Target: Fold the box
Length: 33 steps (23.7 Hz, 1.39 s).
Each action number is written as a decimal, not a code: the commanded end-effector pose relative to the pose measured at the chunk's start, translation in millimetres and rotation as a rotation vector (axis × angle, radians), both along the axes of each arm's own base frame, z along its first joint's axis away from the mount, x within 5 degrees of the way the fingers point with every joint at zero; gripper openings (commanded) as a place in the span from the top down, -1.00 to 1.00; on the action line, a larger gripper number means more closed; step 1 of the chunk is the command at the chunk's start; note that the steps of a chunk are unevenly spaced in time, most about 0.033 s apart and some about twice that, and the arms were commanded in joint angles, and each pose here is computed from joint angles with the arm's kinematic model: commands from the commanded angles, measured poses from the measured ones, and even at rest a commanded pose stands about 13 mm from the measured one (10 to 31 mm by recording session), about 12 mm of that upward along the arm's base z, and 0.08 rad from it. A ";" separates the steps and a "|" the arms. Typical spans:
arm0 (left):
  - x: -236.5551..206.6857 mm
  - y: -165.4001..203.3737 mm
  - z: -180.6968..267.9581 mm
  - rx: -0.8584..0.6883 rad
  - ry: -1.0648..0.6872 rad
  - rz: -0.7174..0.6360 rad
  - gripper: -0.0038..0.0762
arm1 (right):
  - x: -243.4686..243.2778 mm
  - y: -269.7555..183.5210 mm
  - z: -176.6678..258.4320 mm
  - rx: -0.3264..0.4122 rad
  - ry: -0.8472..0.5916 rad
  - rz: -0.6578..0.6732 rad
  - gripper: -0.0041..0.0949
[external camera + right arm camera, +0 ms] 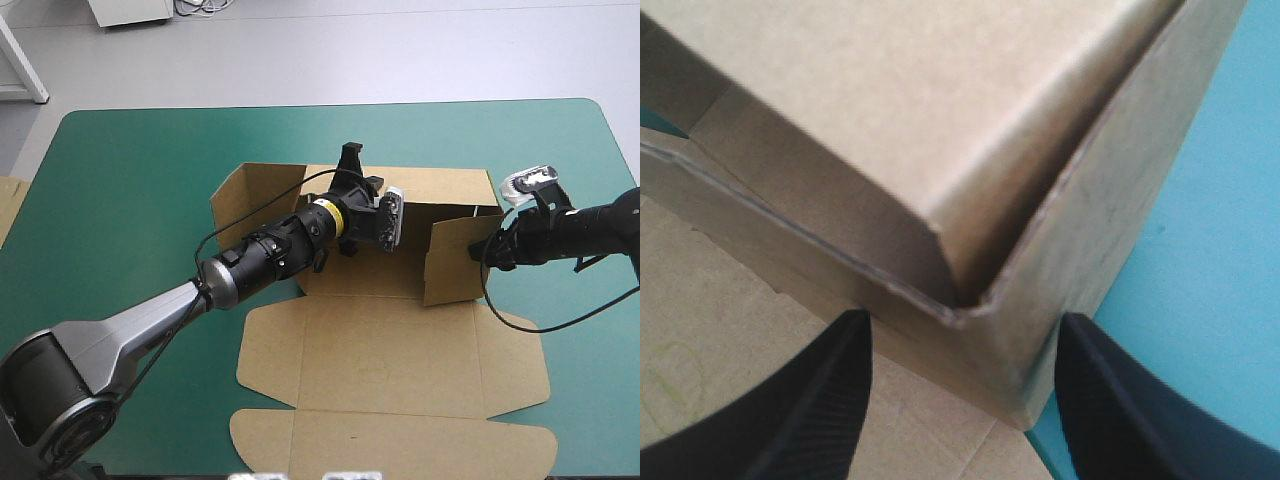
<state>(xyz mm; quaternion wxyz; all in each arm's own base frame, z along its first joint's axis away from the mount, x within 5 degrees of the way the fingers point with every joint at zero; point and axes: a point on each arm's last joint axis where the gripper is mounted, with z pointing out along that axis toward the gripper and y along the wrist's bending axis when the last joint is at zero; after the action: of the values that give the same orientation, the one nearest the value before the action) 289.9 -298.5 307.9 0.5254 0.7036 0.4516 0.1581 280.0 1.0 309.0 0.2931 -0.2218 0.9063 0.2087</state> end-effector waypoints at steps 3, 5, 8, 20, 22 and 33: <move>-6.0 -7.6 3.4 -0.084 0.042 -0.008 0.93 | 3.0 5.8 19.8 0.012 -0.118 -0.048 -0.13; -6.1 -7.9 3.7 -0.090 0.044 -0.010 0.93 | 5.3 12.9 16.1 0.008 -0.138 -0.054 -0.13; -6.0 -7.5 3.2 -0.088 0.049 -0.005 0.93 | 6.9 20.7 3.2 0.005 -0.146 -0.092 -0.13; -6.0 -7.5 3.2 -0.088 0.049 -0.005 0.93 | 7.8 26.4 -8.1 0.116 -0.146 -0.176 -0.12; -6.6 -7.8 2.9 -0.085 0.050 -0.004 0.93 | 8.1 26.2 -7.9 0.118 -0.148 -0.180 -0.12; -9.3 -10.1 2.6 -0.078 0.050 -0.011 0.93 | 6.5 27.7 -8.3 0.133 -0.124 -0.174 0.39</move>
<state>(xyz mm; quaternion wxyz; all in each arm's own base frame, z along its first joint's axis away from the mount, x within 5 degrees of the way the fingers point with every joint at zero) 292.9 -299.0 306.1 0.5260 0.7032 0.4514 0.1586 288.4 20.6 279.7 0.3483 -0.1456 0.9061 0.1909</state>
